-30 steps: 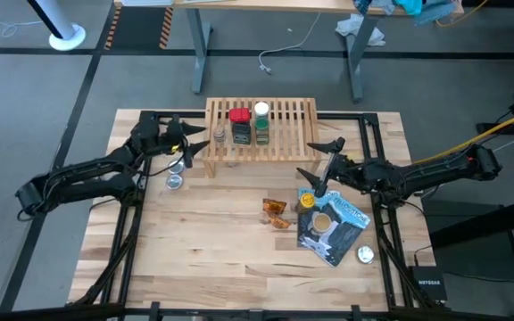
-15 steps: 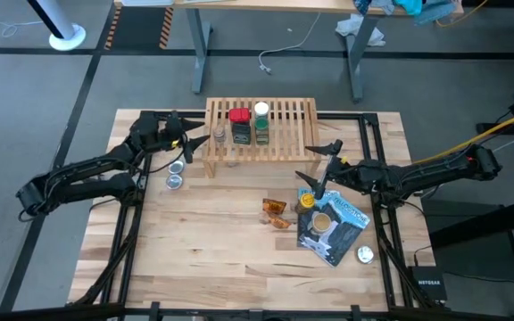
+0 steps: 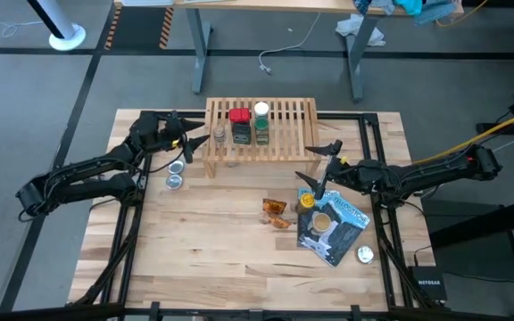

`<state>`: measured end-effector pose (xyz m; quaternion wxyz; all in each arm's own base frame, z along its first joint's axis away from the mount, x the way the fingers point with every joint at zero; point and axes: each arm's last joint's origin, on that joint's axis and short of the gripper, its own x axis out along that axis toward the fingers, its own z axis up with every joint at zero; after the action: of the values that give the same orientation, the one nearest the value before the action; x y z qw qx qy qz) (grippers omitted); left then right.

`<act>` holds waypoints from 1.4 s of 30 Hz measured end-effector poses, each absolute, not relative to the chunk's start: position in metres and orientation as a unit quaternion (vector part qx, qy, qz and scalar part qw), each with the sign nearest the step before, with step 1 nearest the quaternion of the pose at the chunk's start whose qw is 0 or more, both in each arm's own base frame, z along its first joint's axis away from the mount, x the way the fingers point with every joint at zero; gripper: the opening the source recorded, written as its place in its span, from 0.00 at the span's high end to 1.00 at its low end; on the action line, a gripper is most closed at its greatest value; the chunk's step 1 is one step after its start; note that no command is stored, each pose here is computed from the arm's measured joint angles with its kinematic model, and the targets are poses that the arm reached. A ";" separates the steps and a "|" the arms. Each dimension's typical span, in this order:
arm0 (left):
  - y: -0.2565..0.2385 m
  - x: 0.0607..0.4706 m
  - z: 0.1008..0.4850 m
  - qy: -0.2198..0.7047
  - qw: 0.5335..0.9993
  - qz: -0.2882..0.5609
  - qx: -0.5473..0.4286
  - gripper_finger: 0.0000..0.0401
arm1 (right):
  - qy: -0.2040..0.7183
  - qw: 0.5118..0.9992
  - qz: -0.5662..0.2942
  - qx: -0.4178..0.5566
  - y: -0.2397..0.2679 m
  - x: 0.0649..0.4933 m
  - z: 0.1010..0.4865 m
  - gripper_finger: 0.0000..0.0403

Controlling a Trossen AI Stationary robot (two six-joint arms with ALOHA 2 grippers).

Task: Shelf spices
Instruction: Remove the brown seasoning bottle from the shelf

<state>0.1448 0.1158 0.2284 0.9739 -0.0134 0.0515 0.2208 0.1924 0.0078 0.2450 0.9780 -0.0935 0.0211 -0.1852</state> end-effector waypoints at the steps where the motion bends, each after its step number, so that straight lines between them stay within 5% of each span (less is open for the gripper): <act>1: 0.116 0.145 0.228 0.052 0.974 0.221 -0.013 0.40 | 0.021 0.978 -0.185 -0.093 0.008 0.192 0.245 0.03; 42: 0.115 0.145 0.229 0.038 0.979 0.192 -0.062 0.40 | 0.045 0.977 -0.183 -0.101 0.008 0.192 0.240 0.03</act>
<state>0.1449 0.1149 0.2290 0.9788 -0.0619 0.0377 0.1915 0.1922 0.0078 0.2403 0.9769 -0.1009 0.0450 -0.1828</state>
